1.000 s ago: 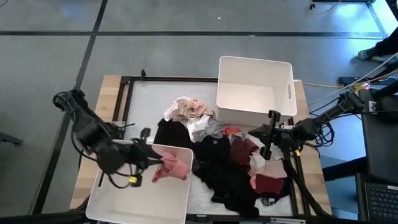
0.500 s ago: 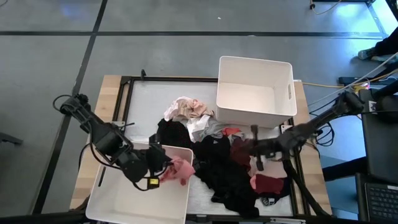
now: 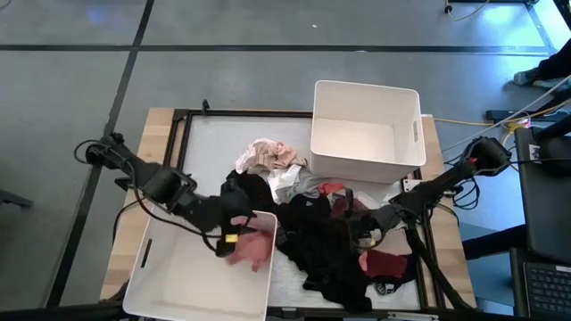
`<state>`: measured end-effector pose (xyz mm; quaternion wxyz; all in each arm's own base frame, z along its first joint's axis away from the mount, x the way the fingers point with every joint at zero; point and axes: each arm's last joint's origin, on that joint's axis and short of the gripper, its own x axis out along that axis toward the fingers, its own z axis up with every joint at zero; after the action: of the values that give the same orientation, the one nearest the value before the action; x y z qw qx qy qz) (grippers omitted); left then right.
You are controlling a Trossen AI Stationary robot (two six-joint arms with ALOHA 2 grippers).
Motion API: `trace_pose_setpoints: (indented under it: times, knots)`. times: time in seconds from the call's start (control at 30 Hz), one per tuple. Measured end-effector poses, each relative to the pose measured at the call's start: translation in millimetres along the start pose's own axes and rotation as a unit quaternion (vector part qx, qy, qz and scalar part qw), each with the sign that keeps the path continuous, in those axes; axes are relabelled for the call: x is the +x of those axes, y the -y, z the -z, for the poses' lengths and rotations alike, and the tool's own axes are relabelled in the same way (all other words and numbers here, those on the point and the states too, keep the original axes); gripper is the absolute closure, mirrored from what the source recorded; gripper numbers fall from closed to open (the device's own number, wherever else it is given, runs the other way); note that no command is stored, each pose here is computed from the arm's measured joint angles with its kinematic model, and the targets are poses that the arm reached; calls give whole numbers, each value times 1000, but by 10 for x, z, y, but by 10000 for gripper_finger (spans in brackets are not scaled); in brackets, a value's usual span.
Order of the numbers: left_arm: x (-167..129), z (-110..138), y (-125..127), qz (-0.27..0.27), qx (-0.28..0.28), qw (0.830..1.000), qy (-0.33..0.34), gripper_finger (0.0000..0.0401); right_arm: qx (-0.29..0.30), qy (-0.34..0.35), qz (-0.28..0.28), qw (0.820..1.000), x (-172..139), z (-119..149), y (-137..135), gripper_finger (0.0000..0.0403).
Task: Sort clothes
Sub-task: Put the pink underwear into the bottom white bin, then put the light pink sock into the bottom white bin
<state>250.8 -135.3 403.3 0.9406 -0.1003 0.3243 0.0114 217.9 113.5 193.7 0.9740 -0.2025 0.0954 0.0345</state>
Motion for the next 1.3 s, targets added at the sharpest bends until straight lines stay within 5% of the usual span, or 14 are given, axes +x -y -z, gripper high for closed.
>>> trace_pose_setpoints:
  times: [0.13, 0.37, 0.7, 1.07, 1.3]
  knots:
    - [-98, -203, -144, -19, 7, 1000, 23, 223, -7, -7, 8, 1000, 7, 16, -2, 397]
    - [-5, -451, -643, -182, 23, 981, 68, 222, -15, -9, 8, 1000, 7, 18, -2, 397]
    - [597, -611, -1388, -306, 0, 952, 7, 222, 5, -28, 7, 1000, 75, 95, 126, 397]
    - [1488, -417, -1883, -306, -18, 944, -122, 222, 12, -38, 13, 999, 92, 124, 164, 397]
    - [1813, -270, -1955, -305, -27, 938, -164, 222, 11, -40, 12, 999, 91, 127, 162, 397]
